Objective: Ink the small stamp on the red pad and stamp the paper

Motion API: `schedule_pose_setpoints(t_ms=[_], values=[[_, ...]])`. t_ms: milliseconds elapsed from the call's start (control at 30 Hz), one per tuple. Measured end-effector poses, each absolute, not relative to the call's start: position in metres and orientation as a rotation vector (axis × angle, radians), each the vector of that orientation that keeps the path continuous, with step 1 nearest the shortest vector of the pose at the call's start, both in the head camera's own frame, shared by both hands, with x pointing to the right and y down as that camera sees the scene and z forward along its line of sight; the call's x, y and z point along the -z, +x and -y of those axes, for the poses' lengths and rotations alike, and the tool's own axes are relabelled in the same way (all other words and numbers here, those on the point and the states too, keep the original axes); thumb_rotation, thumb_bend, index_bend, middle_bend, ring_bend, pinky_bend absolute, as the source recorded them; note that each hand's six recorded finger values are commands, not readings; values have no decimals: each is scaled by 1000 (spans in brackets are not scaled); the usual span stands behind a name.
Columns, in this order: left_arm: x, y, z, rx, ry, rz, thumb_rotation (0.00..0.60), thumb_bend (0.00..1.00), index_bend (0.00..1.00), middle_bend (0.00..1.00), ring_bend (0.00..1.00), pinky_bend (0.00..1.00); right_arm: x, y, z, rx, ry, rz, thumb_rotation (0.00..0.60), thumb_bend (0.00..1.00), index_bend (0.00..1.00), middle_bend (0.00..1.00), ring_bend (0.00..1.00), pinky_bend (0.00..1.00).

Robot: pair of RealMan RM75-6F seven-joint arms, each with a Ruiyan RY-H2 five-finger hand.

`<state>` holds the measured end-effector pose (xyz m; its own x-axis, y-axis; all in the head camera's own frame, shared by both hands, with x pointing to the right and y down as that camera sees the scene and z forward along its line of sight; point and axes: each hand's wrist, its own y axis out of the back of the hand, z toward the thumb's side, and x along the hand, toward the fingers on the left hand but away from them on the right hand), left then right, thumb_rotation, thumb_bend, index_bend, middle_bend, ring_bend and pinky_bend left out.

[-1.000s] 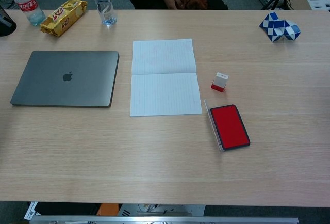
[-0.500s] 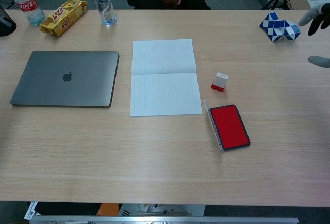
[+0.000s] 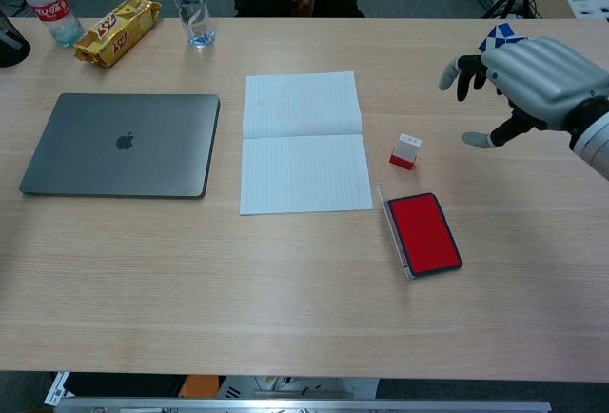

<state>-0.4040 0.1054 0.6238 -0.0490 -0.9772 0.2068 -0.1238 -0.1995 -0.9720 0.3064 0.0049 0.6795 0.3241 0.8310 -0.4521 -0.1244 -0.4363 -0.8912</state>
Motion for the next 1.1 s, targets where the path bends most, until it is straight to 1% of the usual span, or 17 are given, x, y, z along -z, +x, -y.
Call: schedule_pose_setpoints(t_ms=[367,667,767,1100], values=[[-627,-412,-107,1370,-1416,-1254,600,208,92,11,13,0,-726,286,3,-1360,-1639,572,600,178,356,434,352,420],[-629,-421,-109,1391,-1409,-1267,600,208,92,11,13,0,-756,264,9,-1401,-1625,524,600,190,372,434,352,420],[-630,-423,-110,1396,-1410,-1268,600,209,92,11,13,0,-763,259,11,-1412,-1619,512,600,202,401,434,353,420],[-632,-424,-109,1401,-1414,-1265,600,208,92,11,13,0,-776,257,10,-1447,-1619,487,600,208,403,434,352,420]])
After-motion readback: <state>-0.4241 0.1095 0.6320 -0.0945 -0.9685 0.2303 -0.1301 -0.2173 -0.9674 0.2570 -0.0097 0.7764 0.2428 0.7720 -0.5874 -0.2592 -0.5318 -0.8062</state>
